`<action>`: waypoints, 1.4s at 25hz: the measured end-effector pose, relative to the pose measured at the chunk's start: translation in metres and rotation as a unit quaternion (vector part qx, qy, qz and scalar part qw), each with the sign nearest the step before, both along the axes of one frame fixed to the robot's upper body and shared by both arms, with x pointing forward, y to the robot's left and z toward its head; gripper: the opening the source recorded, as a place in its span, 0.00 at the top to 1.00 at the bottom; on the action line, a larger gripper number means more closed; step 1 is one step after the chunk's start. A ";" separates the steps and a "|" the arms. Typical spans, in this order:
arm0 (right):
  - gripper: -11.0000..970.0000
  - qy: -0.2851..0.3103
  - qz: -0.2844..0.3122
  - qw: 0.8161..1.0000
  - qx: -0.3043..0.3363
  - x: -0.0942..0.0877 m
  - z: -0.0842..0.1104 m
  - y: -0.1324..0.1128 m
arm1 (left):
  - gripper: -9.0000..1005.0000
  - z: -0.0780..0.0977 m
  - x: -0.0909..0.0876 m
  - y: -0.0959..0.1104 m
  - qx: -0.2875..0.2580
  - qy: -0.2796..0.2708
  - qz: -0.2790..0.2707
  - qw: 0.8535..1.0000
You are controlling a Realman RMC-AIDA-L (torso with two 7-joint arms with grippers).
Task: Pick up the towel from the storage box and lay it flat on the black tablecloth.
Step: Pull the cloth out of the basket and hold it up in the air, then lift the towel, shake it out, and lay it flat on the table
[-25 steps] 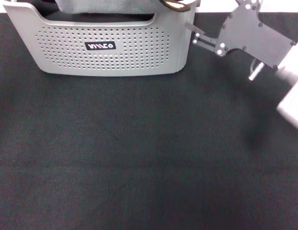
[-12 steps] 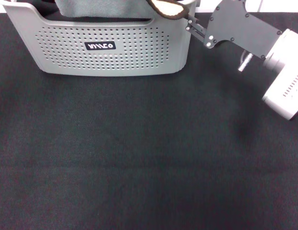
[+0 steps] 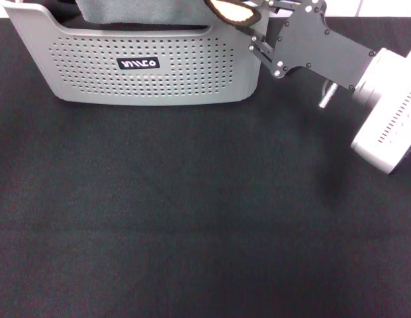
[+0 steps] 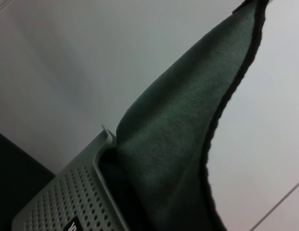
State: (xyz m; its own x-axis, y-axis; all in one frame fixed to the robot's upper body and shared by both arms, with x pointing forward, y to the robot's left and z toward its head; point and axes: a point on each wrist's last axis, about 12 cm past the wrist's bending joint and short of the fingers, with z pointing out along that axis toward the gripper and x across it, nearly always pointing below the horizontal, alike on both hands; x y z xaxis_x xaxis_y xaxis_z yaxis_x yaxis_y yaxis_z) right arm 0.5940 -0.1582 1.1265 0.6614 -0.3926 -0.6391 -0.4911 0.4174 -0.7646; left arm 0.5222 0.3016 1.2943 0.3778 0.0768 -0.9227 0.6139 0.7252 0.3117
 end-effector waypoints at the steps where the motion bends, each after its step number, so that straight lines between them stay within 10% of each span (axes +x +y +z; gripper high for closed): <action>1: 0.63 0.001 0.000 1.000 -0.002 0.000 0.000 0.001 | 0.96 0.000 0.000 0.000 0.000 0.000 0.000 1.000; 16: 0.72 0.002 0.003 1.000 -0.007 0.001 0.001 0.007 | 0.96 0.000 0.000 0.000 0.000 0.000 0.000 1.000; 24: 0.96 0.028 0.013 0.999 0.021 -0.010 -0.006 0.012 | 0.96 -0.004 -0.002 0.003 -0.001 0.006 0.005 1.000; 35: 0.98 0.179 0.114 0.951 0.224 -0.078 -0.006 -0.019 | 0.96 -0.009 -0.039 0.039 -0.024 0.075 -0.064 0.995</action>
